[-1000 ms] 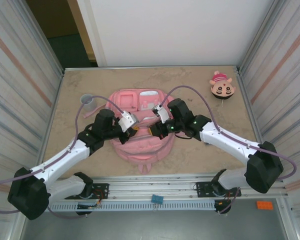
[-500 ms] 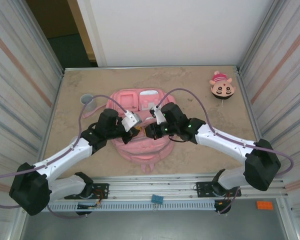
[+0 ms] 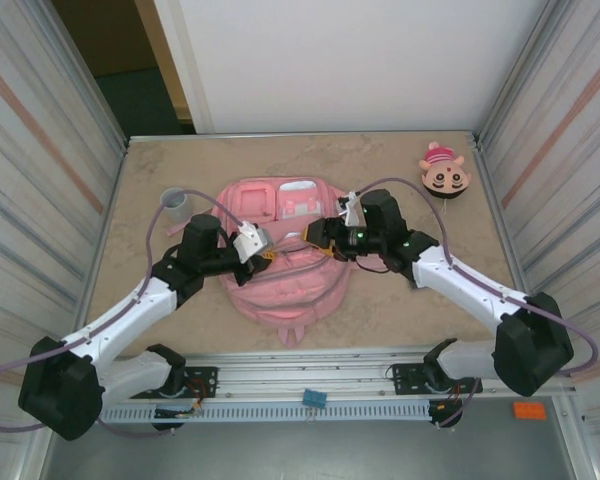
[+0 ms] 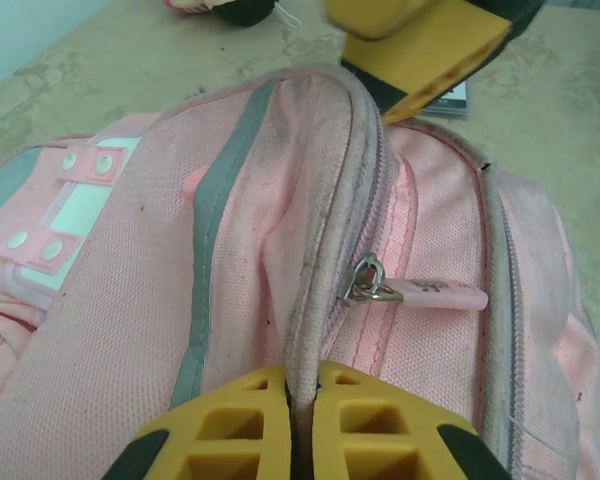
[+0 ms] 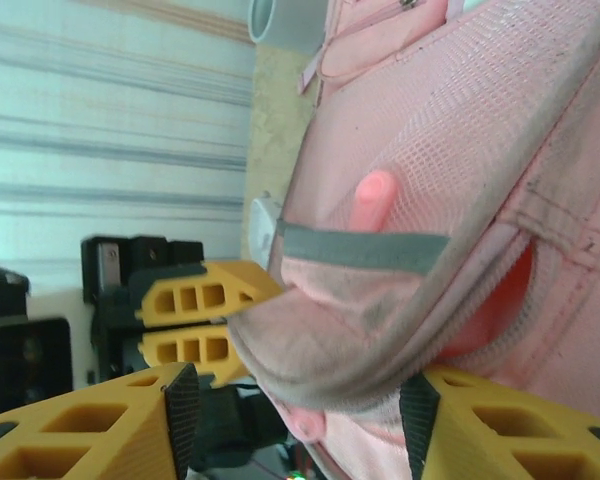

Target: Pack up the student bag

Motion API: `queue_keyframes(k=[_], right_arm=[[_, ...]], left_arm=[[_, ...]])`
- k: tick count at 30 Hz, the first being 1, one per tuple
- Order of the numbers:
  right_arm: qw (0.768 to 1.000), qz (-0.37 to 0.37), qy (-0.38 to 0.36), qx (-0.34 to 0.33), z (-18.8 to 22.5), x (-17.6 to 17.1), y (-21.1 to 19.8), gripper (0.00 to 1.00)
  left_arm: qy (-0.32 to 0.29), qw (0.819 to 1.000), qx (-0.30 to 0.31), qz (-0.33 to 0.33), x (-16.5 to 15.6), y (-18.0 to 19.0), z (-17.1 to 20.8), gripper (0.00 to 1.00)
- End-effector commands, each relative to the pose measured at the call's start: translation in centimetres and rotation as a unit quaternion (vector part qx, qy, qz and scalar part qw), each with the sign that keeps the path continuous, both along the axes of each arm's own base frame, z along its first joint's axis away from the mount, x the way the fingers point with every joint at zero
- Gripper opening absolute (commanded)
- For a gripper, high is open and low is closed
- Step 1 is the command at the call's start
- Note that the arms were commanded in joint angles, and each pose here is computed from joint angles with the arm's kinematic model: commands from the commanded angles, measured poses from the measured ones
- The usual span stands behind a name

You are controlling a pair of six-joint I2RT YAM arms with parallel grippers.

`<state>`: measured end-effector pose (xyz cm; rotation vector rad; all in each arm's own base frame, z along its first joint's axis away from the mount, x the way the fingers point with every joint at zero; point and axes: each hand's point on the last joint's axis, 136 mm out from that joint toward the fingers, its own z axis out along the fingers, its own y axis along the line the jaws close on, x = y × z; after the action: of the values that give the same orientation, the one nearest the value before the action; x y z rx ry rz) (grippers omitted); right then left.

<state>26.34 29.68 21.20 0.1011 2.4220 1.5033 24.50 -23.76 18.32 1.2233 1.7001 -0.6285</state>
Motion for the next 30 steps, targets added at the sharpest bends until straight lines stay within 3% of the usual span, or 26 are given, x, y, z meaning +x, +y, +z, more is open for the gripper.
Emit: queue_keyframes(k=[1, 4, 6, 8, 10, 12, 17, 19, 23, 26, 30], right_arm=[[0.996, -0.025, 0.065, 0.052, 0.5, 0.8, 1.1, 0.54], [0.995, -0.037, 0.078, 0.058, 0.3, 1.4, 1.6, 0.47], [0.993, -0.048, 0.092, 0.054, -0.3, 1.7, 1.7, 0.3], [0.992, -0.059, 0.102, 0.052, -0.8, 1.9, 1.6, 0.13], [0.99, -0.072, 0.107, 0.052, -1.1, 2.0, 1.5, 0.0], [0.99, -0.076, 0.106, 0.054, -1.1, 1.9, 1.6, 0.0], [0.991, -0.078, 0.091, 0.056, -0.1, 1.9, 2.3, 0.0], [0.992, -0.078, 0.088, 0.055, 0.1, 1.9, 2.5, 0.0], [0.992, -0.075, 0.084, 0.051, 0.4, 1.7, 2.9, 0.0], [0.993, -0.072, 0.082, 0.047, 0.4, 1.4, 3.0, 0.0], [0.993, -0.069, 0.08, 0.046, 0.6, 1.3, 3.0, 0.0]], left_arm=[[-0.074, 0.993, -0.043, -0.081, -1.4, -1.6, 4.1, 0.0], [-0.072, 0.992, -0.046, -0.096, -1.7, -1.8, 4.2, 0.0], [-0.064, 0.992, -0.043, -0.096, -1.7, -1.8, 4.1, 0.0], [-0.051, 0.994, -0.043, -0.09, -1.8, -1.7, 4.2, 0.08], [-0.023, 0.997, -0.05, -0.051, -1.4, -1.5, 4.5, 0.23], [0.026, 0.998, -0.063, 0.005, -1.0, -0.9, 5.0, 0.37], [0.123, 0.983, -0.078, 0.115, -2.4, 0.2, 6.2, 0.48], [0.154, 0.966, -0.08, 0.192, -2.7, 1.4, 6.0, 0.48], [0.286, 0.899, -0.117, 0.31, -4.4, 3.1, 3.5, 0.45], [0.358, 0.855, -0.125, 0.354, -5.5, 2.9, 1.4, 0.45], [0.402, 0.831, -0.152, 0.353, -5.5, 0.6, 0.6, 0.46]])
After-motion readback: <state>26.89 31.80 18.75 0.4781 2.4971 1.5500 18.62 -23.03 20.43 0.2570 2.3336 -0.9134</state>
